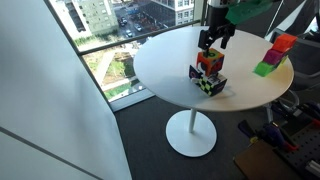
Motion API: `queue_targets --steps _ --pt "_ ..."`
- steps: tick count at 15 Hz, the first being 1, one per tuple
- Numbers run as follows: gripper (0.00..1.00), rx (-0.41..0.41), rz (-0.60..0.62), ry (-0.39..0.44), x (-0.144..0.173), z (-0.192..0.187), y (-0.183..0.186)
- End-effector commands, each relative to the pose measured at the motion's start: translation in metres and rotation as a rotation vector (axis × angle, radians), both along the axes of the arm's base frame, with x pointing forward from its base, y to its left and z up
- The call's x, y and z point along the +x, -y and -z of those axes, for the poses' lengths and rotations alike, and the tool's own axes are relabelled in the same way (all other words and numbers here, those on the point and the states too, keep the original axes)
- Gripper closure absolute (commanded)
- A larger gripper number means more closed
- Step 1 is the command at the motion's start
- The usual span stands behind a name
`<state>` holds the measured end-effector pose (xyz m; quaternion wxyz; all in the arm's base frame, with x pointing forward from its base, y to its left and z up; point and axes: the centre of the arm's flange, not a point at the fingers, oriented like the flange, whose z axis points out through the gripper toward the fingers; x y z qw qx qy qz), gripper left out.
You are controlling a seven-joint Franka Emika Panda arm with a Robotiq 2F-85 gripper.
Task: Put the orange plush block on the table
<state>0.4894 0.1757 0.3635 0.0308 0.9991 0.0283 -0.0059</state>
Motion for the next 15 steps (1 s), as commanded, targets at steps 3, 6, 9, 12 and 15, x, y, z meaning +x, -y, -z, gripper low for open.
queue_targets --steps 3,6,9,12,15 --pt "0.00 -0.036 0.014 0.015 0.0077 0.0028 -0.0060" --pt "0.00 -0.032 0.014 0.012 0.0078 0.0062 -0.0064" --pt "0.00 -0.029 0.013 0.012 0.0072 0.0084 -0.0073" --pt "0.00 -0.023 0.014 0.017 0.0076 0.0076 -0.0075" --pt "0.00 -0.018 0.019 0.030 0.0099 0.0013 -0.0058"
